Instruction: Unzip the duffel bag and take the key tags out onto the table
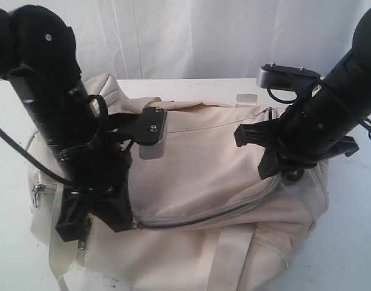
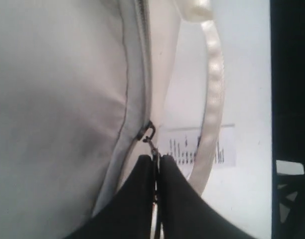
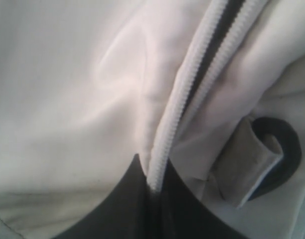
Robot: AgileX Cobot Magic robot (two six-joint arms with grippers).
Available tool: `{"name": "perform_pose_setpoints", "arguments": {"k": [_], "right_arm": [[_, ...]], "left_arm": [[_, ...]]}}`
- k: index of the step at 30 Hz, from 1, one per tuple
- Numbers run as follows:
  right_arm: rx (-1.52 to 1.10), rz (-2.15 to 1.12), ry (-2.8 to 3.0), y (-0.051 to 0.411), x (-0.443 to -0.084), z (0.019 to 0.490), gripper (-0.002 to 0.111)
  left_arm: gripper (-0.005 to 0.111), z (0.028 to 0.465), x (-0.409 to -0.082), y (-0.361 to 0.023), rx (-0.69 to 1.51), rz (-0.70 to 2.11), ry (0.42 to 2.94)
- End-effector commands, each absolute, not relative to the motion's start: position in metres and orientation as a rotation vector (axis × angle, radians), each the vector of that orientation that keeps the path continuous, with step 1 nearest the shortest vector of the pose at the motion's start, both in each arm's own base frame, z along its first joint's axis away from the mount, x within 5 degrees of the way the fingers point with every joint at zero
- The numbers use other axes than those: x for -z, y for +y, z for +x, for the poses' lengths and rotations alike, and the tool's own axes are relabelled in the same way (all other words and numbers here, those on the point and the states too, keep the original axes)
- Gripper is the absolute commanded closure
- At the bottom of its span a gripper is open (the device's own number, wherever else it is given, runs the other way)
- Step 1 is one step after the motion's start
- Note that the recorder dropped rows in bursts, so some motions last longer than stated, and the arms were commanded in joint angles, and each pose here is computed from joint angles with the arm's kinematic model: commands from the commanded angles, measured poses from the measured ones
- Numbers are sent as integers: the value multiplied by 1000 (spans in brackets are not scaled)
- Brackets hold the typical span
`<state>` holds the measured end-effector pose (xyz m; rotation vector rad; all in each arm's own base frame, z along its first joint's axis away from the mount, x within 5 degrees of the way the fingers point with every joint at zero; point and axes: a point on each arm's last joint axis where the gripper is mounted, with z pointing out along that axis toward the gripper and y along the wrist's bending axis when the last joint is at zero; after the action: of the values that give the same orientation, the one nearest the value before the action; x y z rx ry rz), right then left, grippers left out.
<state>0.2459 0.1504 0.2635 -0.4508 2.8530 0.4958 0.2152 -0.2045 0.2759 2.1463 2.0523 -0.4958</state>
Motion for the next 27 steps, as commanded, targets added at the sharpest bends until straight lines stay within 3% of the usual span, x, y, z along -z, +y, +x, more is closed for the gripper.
{"name": "perform_pose_setpoints", "arguments": {"k": [1, 8, 20, 27], "right_arm": [[-455, -474, 2834, 147, -264, 249, 108], [-450, -476, 2834, 147, -264, 249, 108], [-372, -581, 2803, 143, -264, 251, 108], [-339, -758, 2682, 144, -263, 256, 107]], "left_arm": [[107, 206, -289, -175, 196, 2204, 2201], [107, 206, -307, -155, -36, 2100, 2246], [107, 242, -314, -106, -48, 1687, 2395], [107, 254, -320, -102, -18, 1530, 2335]]}}
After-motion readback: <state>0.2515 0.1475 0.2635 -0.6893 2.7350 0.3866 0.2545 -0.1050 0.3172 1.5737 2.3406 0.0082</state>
